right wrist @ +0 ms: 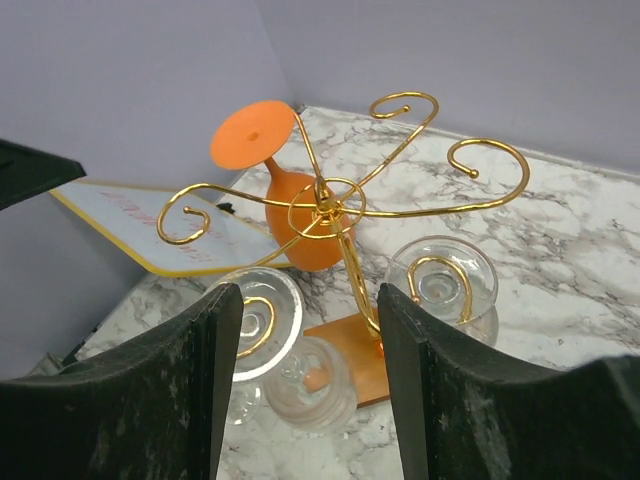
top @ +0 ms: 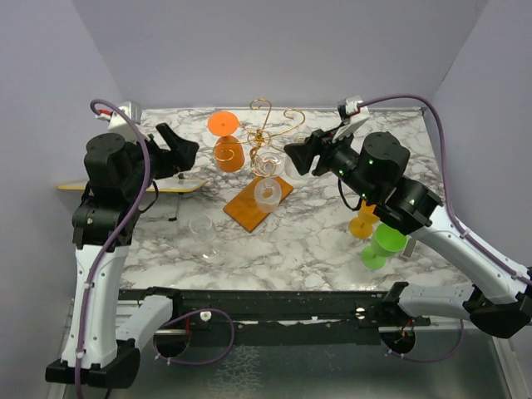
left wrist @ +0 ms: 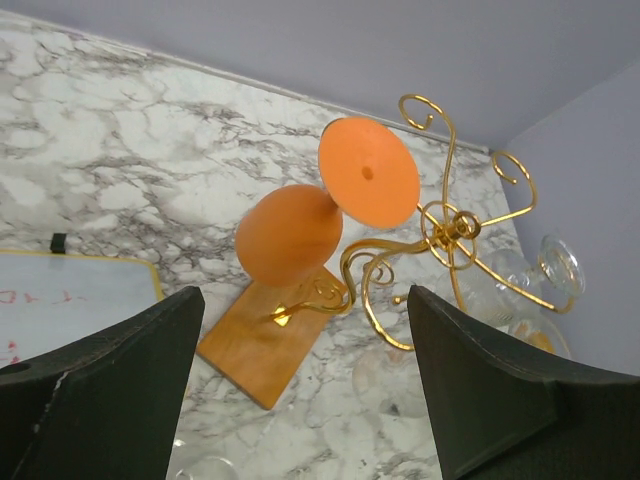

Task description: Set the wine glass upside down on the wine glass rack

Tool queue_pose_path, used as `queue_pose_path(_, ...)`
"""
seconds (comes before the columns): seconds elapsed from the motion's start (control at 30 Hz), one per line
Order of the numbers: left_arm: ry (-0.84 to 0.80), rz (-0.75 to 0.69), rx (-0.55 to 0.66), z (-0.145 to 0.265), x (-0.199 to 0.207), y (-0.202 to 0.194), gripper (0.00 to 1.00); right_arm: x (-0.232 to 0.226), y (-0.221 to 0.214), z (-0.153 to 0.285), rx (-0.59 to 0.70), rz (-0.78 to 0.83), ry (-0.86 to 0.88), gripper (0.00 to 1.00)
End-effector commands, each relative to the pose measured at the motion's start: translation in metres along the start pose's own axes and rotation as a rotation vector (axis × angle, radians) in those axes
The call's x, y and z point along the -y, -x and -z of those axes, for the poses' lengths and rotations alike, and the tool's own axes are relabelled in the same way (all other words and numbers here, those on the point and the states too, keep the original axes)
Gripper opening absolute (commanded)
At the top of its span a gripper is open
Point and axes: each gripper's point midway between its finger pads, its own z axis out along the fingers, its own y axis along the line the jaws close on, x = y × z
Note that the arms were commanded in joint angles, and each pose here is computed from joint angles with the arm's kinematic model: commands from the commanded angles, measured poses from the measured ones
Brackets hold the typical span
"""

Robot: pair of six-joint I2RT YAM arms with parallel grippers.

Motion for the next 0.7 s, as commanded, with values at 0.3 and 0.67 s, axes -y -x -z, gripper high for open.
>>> queue_pose_path(0.3, -0.187, -0.263, -0.344, 0.055, 0.015, -0.103, 0.76, 0.038, -0.012, 0.034, 0.03, -0.074, -0.174, 0.62)
queue_pose_path(0.67, -0.064, -0.221, -0.527, 0.051, -0.021, -0.165, 0.56, 0.063, -0.02, 0.046, 0.027, -0.084, -0.302, 0.62)
